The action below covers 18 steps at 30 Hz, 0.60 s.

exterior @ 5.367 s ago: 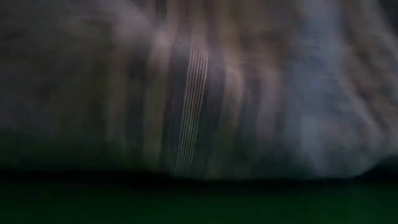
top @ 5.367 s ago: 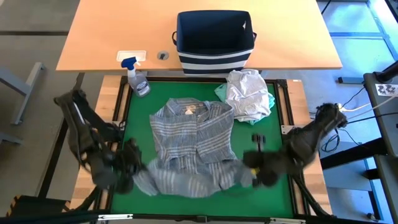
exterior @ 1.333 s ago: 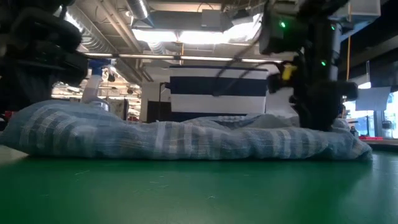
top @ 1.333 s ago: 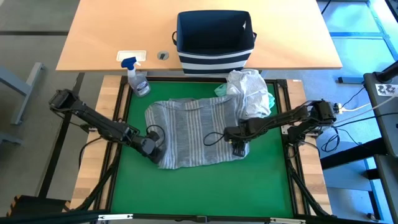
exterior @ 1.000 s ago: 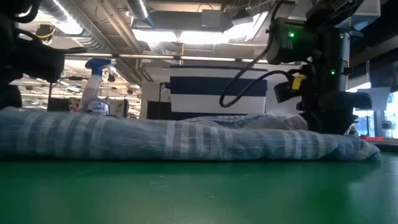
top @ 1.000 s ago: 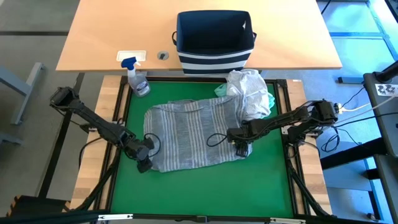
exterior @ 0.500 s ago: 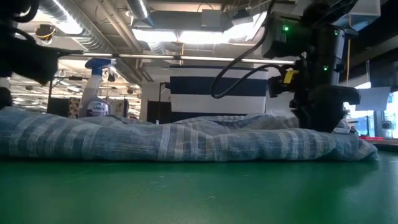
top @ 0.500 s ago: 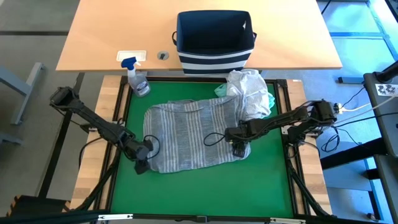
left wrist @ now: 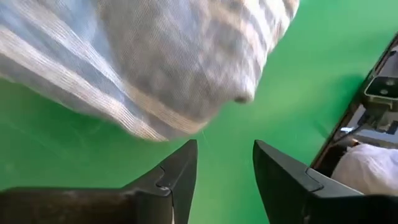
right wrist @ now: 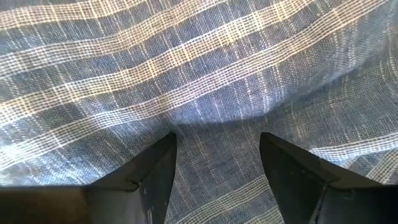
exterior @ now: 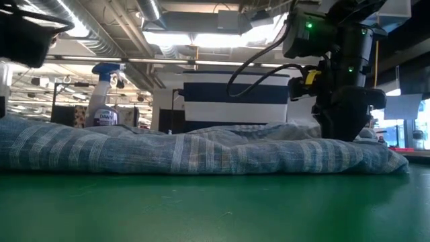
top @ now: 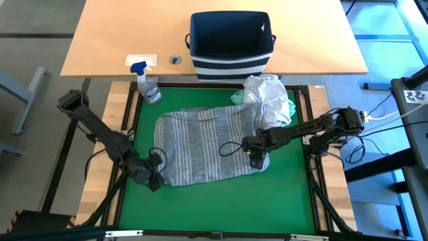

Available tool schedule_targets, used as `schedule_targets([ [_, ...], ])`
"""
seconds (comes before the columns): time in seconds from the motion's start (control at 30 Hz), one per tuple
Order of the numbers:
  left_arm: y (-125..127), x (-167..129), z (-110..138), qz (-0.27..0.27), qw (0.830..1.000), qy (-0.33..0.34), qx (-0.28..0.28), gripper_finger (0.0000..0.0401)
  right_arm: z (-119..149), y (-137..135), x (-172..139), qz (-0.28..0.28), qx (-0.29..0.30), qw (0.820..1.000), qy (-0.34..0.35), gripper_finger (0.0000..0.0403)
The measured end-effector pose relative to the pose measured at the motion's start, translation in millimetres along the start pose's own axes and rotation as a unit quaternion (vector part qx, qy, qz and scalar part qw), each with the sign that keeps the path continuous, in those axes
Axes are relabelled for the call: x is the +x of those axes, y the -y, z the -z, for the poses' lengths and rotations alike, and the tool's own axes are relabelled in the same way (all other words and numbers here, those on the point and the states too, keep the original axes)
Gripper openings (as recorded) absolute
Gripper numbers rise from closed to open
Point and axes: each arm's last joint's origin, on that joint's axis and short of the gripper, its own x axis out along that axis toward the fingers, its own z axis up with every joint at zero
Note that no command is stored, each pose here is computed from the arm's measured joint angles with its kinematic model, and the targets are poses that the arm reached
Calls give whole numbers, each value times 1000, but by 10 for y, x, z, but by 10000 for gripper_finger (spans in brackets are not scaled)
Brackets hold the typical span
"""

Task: Fold laundry
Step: Fold the blue polo shirt

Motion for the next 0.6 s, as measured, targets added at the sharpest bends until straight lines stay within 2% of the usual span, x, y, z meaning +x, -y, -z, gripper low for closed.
schedule_targets([
  [0.17,13,190,199,-16,1000,-9,-1,140,-8,1,0,4,1,1000,5,232],
  [0.43,1,453,259,-27,995,92,8,132,-16,4,-3,11,1,1000,11,232],
  [0.6,-27,515,249,-42,992,116,29,131,-18,3,-4,11,1,1000,12,232],
])
